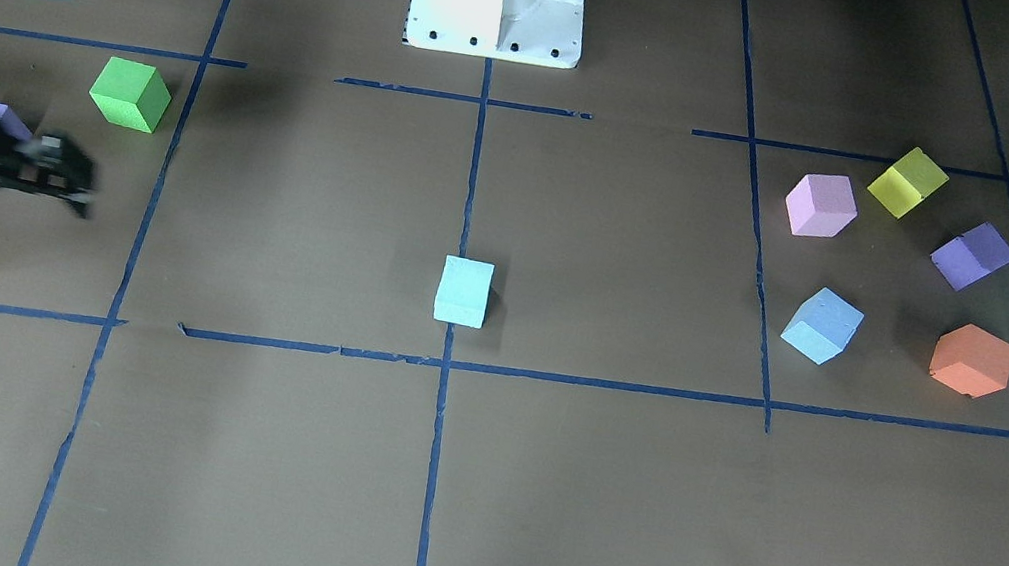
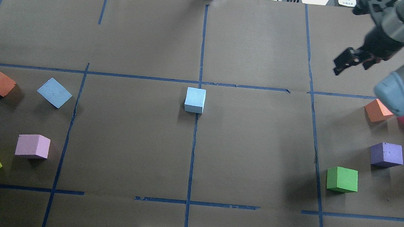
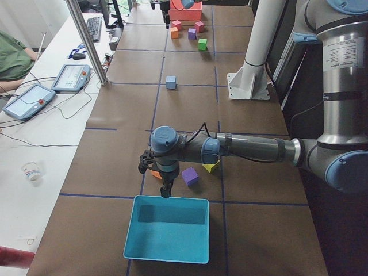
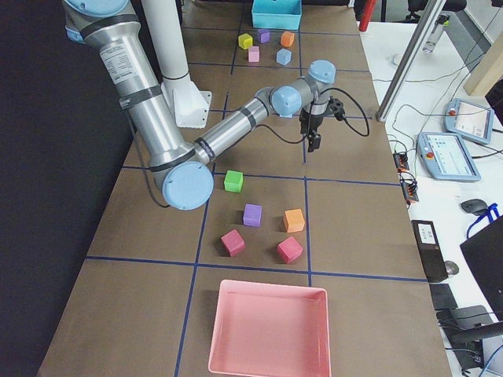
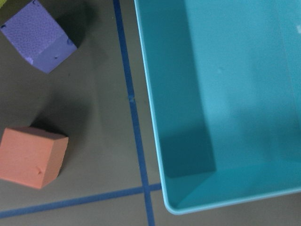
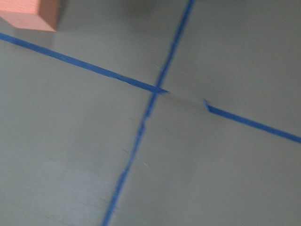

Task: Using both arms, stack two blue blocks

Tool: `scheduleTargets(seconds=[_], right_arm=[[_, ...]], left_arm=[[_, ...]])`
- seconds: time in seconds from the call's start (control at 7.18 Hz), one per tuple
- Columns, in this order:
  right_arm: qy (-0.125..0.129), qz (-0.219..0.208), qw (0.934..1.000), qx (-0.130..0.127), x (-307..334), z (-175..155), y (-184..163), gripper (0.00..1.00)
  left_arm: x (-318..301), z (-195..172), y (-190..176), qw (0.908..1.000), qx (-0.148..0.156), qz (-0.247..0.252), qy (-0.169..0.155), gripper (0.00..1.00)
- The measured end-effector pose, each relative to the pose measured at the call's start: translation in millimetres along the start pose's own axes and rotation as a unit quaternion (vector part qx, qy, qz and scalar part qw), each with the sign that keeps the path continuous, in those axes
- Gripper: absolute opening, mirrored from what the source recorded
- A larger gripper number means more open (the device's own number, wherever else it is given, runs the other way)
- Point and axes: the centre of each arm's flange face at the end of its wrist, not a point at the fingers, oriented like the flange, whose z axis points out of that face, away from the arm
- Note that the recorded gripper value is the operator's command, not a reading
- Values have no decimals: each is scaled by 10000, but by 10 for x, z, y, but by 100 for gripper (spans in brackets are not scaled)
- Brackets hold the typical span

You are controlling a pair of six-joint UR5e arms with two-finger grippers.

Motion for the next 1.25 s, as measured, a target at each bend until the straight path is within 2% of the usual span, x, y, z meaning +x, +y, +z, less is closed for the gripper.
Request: scheduleTargets(seconds=[0.28,0.42,0.56,0.7,0.98,1.25], right_arm=[[56,-599,9981,-152,1377,-75,1018,99],[58,-649,9977,-180,1894,-122,1593,99],[76,-455,9988,-167,2285,-178,2122,99],[85,-197,9997,-150,2502,-205,2482,100],[78,229,9996,-135,2621,-212,2699,100],[66,365,9992,-143,2622,-200,2701,100]], left_arm=[[161,-169,-274,9991,307,296,78,100],[247,-225,-366,9981,399,396,241,100],[314,-262,-420,9972,459,473,367,100],[411,-262,-466,9958,511,610,447,100],[1101,111,-655,9889,426,1258,666,100],[1863,606,-748,9850,518,1535,595,100]])
